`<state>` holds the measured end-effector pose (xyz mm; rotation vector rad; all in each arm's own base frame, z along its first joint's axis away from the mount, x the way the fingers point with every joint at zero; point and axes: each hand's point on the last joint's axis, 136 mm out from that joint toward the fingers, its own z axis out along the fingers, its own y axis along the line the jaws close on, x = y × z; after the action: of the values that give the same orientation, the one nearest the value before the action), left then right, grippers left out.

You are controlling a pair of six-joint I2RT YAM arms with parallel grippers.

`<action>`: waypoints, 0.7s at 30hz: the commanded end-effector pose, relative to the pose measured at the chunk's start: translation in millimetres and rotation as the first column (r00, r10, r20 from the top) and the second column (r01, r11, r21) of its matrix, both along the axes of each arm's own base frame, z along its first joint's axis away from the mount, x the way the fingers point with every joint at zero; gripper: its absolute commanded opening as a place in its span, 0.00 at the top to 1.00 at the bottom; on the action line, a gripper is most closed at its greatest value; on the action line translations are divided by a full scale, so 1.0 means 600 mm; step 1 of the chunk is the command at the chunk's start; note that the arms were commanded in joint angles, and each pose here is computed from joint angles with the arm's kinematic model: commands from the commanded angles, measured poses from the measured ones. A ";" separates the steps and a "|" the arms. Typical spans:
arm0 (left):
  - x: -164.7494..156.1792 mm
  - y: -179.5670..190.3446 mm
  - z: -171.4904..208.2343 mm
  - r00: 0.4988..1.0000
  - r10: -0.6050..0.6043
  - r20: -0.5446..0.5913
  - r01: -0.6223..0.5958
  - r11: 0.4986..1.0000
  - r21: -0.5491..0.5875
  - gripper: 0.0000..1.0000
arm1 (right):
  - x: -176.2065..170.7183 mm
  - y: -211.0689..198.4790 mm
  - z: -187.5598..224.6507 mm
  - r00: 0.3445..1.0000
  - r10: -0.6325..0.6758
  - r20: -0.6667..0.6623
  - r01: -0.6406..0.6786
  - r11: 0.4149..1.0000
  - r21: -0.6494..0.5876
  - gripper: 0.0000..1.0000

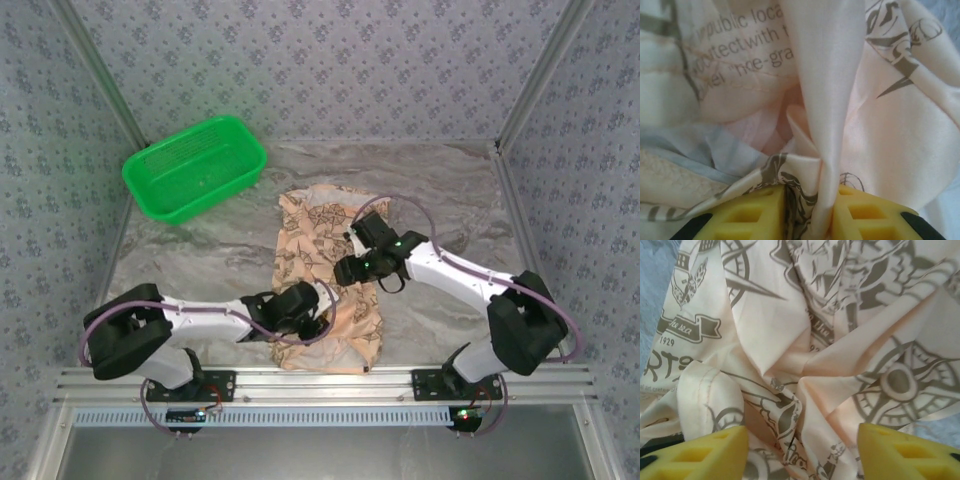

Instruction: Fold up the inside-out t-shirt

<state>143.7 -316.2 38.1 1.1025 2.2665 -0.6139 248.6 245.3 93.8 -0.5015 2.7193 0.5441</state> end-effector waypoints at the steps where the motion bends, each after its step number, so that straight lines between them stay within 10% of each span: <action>1: 0.033 -0.021 0.061 0.981 0.000 0.193 0.021 0.994 -0.108 0.69 | -0.017 0.008 0.012 0.999 -0.006 -0.038 0.005 1.000 -0.028 0.46; 9: 0.035 0.006 0.081 0.980 0.064 0.186 -0.033 0.985 -0.167 0.60 | -0.011 0.007 0.051 0.997 0.065 0.040 -0.062 0.996 -0.059 0.41; 15: 0.072 0.062 0.077 0.944 0.266 -0.193 -0.308 0.921 -0.237 0.59 | -0.001 0.020 0.079 0.986 0.135 0.095 -0.128 0.989 -0.077 0.40; 21: 0.074 0.077 0.103 0.926 0.305 -0.223 -0.361 0.888 -0.285 0.61 | -0.030 0.072 0.055 0.967 0.253 0.007 -0.252 0.965 -0.076 0.51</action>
<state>191.6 -273.3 93.7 0.5824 2.2738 -0.8584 245.1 277.4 132.7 -0.7591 2.6500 0.4842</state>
